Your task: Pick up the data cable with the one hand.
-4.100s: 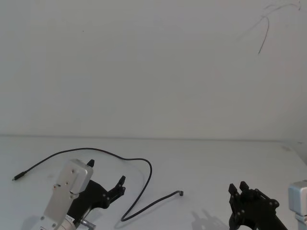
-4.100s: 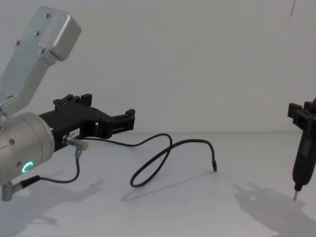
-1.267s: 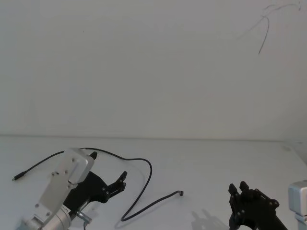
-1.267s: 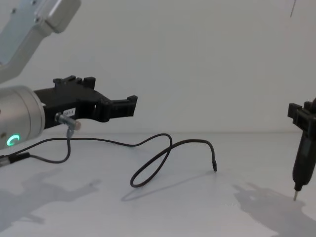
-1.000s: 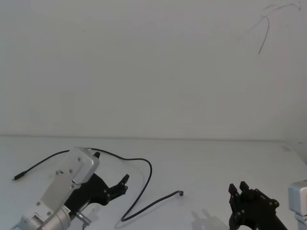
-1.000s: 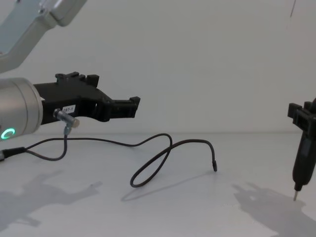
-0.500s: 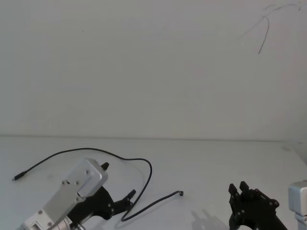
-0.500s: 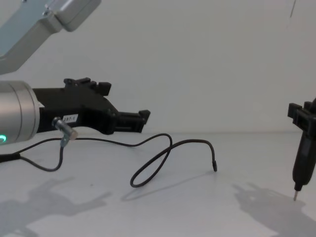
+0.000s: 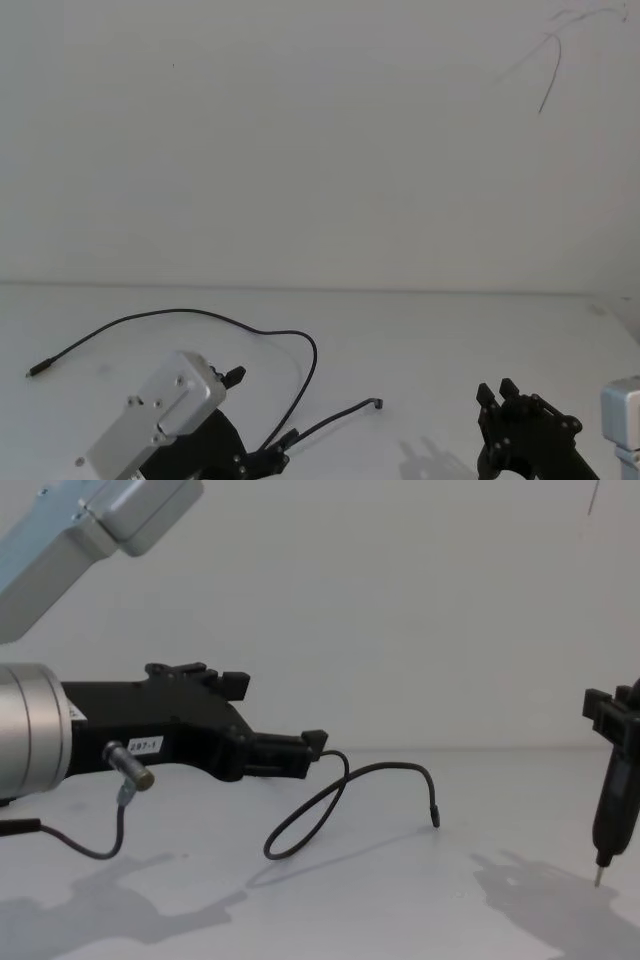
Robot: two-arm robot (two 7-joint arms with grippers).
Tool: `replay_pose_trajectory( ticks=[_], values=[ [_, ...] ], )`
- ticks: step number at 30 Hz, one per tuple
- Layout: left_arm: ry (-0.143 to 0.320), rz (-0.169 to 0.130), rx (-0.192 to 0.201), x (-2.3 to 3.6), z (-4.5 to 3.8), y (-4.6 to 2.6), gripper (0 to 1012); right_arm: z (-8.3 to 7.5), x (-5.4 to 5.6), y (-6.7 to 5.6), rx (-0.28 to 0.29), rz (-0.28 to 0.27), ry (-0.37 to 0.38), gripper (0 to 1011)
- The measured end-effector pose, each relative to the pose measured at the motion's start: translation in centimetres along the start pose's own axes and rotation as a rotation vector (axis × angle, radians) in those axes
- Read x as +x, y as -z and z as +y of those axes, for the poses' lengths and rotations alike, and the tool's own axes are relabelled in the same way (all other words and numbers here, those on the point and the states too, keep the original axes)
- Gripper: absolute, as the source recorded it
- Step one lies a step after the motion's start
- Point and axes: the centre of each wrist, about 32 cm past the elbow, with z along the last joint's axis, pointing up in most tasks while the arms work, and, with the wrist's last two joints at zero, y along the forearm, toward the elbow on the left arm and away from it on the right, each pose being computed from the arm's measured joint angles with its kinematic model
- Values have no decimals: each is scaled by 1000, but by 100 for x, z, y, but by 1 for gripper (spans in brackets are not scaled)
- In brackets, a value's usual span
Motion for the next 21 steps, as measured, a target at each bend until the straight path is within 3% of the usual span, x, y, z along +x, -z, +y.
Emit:
replay_pose_trajectory(
  ticks=[12, 21],
  values=[
    [16, 17, 8, 8, -29, 58, 1001, 0, 0, 0, 0, 0, 0, 251],
    [-2, 35, 38, -15, -166, 129, 1001, 0, 0, 0, 0, 0, 0, 251]
  ],
)
